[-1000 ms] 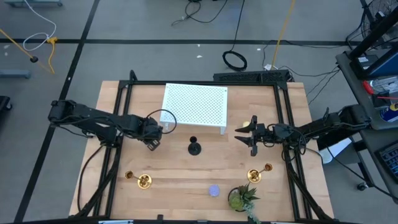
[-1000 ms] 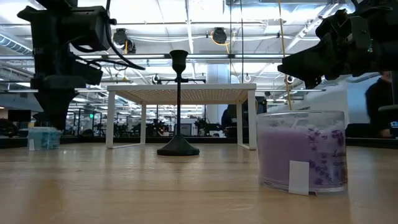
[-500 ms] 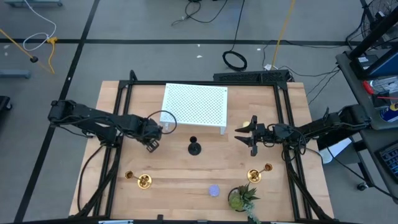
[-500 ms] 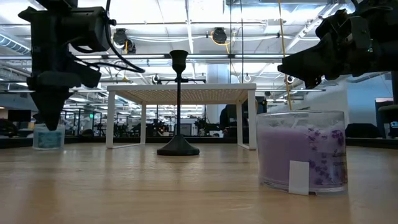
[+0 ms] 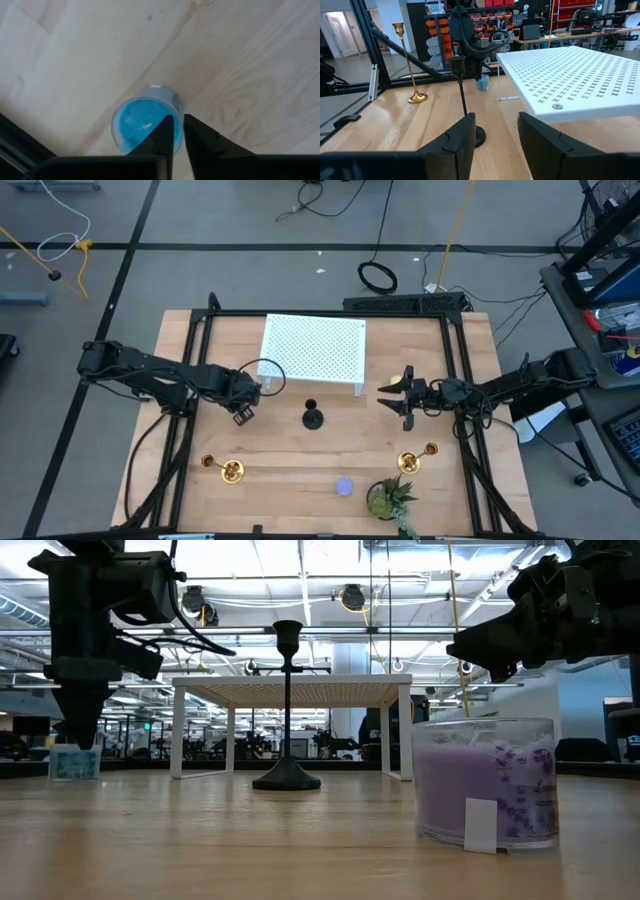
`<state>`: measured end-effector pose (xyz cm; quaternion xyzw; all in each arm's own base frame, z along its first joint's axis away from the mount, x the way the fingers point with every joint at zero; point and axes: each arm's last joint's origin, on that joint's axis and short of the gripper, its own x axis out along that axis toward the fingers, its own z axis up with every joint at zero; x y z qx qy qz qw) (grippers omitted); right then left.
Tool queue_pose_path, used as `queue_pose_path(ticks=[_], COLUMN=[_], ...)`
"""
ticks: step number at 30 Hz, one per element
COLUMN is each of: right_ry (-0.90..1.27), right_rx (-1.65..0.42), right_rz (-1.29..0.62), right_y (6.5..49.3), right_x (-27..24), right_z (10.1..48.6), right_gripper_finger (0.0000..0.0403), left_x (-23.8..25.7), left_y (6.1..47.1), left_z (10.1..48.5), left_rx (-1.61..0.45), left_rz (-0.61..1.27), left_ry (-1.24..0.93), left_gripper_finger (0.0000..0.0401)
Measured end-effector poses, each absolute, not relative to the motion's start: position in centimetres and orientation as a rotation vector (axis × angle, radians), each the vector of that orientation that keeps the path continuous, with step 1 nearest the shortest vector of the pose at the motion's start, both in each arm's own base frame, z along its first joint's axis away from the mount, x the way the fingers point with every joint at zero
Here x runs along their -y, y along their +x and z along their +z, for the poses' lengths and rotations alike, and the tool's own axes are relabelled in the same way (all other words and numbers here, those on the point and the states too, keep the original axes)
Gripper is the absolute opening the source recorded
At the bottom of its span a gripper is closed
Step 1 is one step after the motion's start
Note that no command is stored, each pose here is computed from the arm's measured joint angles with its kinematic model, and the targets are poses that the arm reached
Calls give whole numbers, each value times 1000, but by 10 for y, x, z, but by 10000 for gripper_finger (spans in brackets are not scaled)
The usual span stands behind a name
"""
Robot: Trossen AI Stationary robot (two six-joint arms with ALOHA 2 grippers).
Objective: Pick & Place candle stick holders
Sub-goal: Put the blue scented candle on the shelf
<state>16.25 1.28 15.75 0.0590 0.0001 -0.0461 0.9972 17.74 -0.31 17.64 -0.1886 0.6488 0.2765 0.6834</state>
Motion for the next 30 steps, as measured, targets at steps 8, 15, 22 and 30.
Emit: queue_pose_path(ticks=[8,15,22,30], right_ry=[116,115,115,107], right_rx=[0,0,-1,-1], right_rz=[-92,-93,-93,-93], right_y=[163,163,163,163], right_x=[-13,-13,-13,-13], right_z=[157,157,157,157], right_gripper_finger=[146,146,146,146], left_x=[3,9,21,32], left_y=[177,178,176,178], left_z=[176,185,220,239], left_rx=[-1472,-1516,-1574,-1542], left_rz=[580,511,576,564], left_ry=[-392,-441,-385,-320], left_gripper_finger=[9,3,2,8])
